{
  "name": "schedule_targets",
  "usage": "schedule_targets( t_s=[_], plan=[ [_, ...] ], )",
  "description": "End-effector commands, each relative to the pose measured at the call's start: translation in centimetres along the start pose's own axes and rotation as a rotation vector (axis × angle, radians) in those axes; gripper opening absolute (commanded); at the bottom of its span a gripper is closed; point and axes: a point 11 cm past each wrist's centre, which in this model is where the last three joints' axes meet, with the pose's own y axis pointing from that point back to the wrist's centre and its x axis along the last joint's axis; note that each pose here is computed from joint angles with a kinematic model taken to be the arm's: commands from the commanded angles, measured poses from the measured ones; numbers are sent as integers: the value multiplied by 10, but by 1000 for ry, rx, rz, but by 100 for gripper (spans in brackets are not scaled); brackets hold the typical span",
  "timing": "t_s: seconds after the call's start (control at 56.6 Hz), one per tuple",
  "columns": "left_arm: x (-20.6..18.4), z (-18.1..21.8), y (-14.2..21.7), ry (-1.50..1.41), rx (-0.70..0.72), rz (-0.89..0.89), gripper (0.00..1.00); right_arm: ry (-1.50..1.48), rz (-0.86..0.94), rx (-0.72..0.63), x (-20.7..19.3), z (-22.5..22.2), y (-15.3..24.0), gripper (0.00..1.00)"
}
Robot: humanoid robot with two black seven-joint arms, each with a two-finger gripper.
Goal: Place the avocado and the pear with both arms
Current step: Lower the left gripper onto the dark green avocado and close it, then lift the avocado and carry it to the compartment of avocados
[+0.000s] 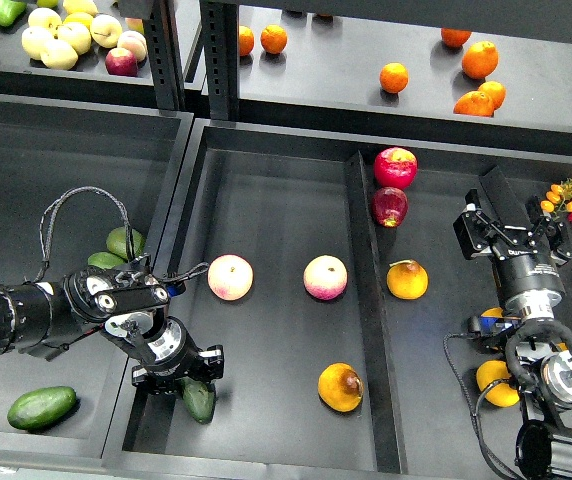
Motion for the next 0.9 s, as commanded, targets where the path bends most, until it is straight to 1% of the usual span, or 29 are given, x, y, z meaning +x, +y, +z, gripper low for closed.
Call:
schedule_targets(
  t_s=[0.0,0.177,0.212,0.301,0.513,0.654,0.743,0.884],
  plan=[
    [10,11,12,-12,-16,29,16,2,4,-9,2,3,0,99],
    [12,28,28,-56,-39,38,16,6,-8,-12,1,4,0,99],
    [17,25,33,-49,-41,46,16,6,-8,-12,1,4,0,99],
    [30,15,50,-20,-51,63,17,6,-8,-12,1,4,0,99],
    [45,-20,70,44,-53,72,17,13,-3,-12,5,6,1,100],
    [51,-40,80,75,-46,80,17,27,-60,-13,0,6,2,99],
    [56,-51,86,98,-47,89,17,36,-87,-41,1,15,2,99],
    [67,-77,97,147,-35,116,17,41,-83,-73,5,26,3,99]
  ],
)
